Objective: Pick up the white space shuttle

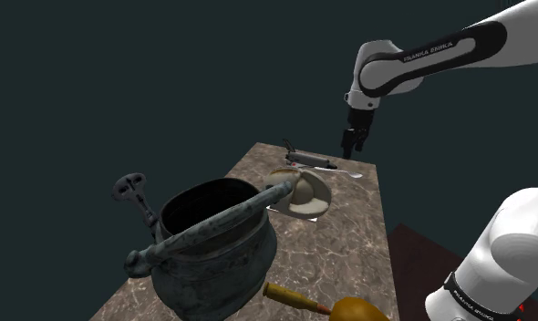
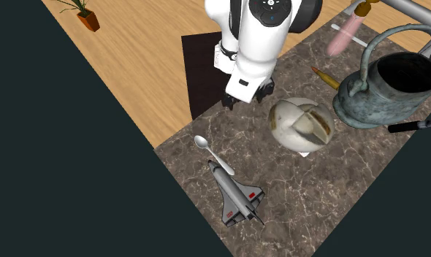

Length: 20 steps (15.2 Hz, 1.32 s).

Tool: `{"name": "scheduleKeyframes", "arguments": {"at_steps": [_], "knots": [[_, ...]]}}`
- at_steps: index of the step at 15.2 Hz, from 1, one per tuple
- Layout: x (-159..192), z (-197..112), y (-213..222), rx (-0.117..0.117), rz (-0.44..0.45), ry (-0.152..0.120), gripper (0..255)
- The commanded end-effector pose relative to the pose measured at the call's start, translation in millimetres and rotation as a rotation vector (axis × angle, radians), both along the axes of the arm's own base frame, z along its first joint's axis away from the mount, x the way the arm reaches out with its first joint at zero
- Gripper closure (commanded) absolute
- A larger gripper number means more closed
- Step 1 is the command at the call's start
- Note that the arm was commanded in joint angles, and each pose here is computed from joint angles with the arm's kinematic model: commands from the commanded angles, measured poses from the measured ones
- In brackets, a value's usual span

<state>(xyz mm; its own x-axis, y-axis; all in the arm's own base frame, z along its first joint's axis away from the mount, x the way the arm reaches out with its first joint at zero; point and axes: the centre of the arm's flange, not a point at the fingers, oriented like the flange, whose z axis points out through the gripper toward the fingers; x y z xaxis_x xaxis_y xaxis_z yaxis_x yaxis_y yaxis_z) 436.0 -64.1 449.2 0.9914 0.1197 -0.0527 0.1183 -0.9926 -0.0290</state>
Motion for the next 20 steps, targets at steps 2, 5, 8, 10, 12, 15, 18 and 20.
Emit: {"name": "scheduleKeyframes", "arguments": {"at_steps": [2,5,8,10,12,15,18,20], "knots": [[30.6,-16.2,-13.2,-0.002,0.045,-0.018,0],[61.0,-33.0,-26.9,-0.003,0.089,-0.035,0],[92.3,-49.3,-39.4,-0.005,0.132,-0.051,0],[113.5,-59.9,-46.9,-0.006,0.161,-0.062,0],[135.1,-70.3,-53.9,-0.007,0.19,-0.073,0],[168.1,-85.3,-63.1,-0.008,0.234,-0.09,0],[201.7,-99.8,-70.9,-0.01,0.277,-0.106,0],[215.7,-105.6,-73.7,-0.01,0.295,-0.113,0]]}}
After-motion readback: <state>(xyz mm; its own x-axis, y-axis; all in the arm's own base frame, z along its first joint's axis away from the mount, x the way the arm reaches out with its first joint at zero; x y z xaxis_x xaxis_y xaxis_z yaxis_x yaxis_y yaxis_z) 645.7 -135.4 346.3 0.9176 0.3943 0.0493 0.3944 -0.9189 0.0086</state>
